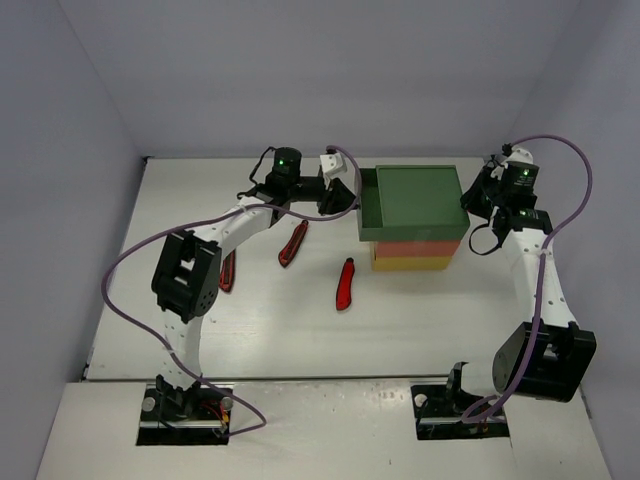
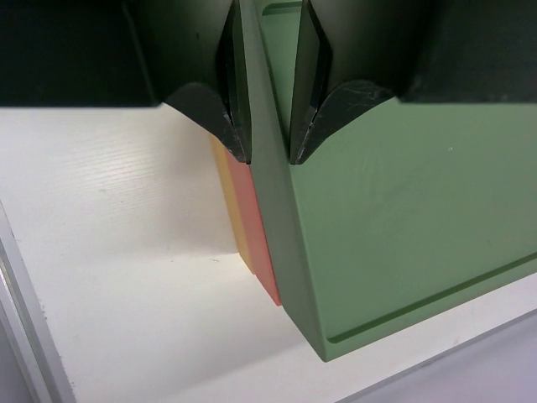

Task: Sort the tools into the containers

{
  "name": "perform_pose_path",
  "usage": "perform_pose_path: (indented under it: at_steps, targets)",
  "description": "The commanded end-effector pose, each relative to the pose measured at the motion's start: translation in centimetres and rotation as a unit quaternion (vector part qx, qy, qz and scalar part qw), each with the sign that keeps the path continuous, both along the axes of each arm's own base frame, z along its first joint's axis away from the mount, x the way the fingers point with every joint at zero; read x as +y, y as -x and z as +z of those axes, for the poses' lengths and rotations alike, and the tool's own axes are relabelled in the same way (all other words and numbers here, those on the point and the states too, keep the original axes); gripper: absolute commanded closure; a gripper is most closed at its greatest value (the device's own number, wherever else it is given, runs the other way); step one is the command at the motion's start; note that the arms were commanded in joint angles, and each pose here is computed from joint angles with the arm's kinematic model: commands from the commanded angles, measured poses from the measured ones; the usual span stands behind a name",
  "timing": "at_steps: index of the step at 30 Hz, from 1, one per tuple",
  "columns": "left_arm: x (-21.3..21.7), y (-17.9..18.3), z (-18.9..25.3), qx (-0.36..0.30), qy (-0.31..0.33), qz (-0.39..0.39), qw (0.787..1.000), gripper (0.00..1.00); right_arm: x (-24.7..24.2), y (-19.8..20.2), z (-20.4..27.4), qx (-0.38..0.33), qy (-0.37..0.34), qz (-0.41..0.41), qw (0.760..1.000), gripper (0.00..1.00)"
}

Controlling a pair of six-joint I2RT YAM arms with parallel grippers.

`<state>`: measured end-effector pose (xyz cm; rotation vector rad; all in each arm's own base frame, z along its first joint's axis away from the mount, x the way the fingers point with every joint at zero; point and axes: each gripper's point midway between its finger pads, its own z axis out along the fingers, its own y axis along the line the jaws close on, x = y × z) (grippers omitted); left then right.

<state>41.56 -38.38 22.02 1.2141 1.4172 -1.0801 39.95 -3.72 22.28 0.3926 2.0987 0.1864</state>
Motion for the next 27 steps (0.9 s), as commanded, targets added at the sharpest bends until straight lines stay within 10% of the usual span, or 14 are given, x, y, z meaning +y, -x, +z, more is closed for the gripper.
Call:
perform_pose_path:
  at_steps: [1,22,27]
  targets:
    - [2.0,1.0,6.2,-0.075,0.038,-0.006,0.996,1.00,-2.8,0.6,0.7,0.000,0.040,-0.048,0.998,0.79]
    - [6.7,1.8,4.0,-0.058,0.018,0.027,0.998,1.00,-3.7,0.8,1.1,-0.003,0.051,-0.063,0.997,0.78]
    - [7.0,1.8,4.6,-0.061,0.020,0.038,0.997,0.74,-3.4,0.8,1.6,-0.009,0.048,-0.057,0.997,0.68]
